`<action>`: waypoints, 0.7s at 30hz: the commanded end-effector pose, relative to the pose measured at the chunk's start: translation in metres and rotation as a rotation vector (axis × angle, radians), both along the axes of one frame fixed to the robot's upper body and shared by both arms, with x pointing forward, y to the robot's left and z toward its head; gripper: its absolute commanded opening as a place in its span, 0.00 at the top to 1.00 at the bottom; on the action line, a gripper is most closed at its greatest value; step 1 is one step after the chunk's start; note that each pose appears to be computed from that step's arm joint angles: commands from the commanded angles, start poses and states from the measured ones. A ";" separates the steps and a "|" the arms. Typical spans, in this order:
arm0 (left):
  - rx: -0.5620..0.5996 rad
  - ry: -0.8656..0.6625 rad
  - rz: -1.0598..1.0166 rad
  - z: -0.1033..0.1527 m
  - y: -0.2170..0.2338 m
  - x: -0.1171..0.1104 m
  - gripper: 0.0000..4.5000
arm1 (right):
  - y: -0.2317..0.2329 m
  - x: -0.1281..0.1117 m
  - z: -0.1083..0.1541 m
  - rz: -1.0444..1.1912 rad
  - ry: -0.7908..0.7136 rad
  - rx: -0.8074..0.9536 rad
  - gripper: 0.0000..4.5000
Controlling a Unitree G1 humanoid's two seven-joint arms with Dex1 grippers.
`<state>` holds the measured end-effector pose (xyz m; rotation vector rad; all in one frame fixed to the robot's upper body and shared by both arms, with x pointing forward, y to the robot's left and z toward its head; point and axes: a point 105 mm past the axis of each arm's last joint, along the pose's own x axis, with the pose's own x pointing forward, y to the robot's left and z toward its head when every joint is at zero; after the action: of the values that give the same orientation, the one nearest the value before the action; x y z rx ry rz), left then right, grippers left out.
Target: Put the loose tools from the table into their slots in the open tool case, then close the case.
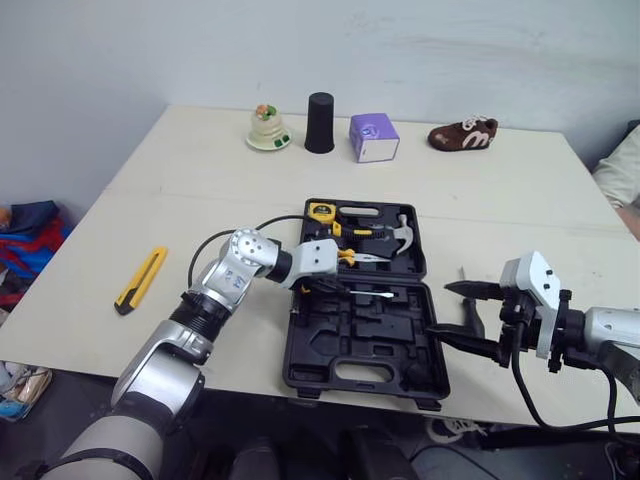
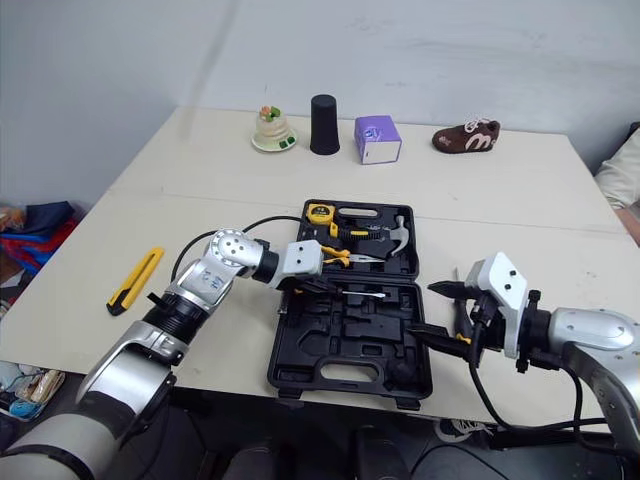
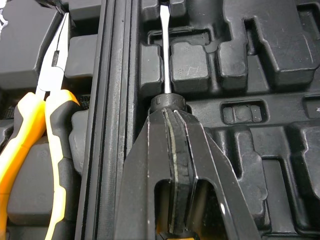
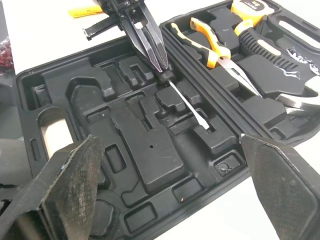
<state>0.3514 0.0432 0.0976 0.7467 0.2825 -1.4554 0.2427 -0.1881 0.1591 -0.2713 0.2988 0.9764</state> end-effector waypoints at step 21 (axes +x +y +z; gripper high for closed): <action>-0.621 -0.057 1.276 0.068 0.319 -0.144 0.01 | -0.206 -0.036 0.024 -0.631 0.001 -0.042 0.00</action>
<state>0.2199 0.3356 0.1464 -0.0507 0.2302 -0.3643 0.2111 -0.3753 0.1678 -0.1553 0.4124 0.4083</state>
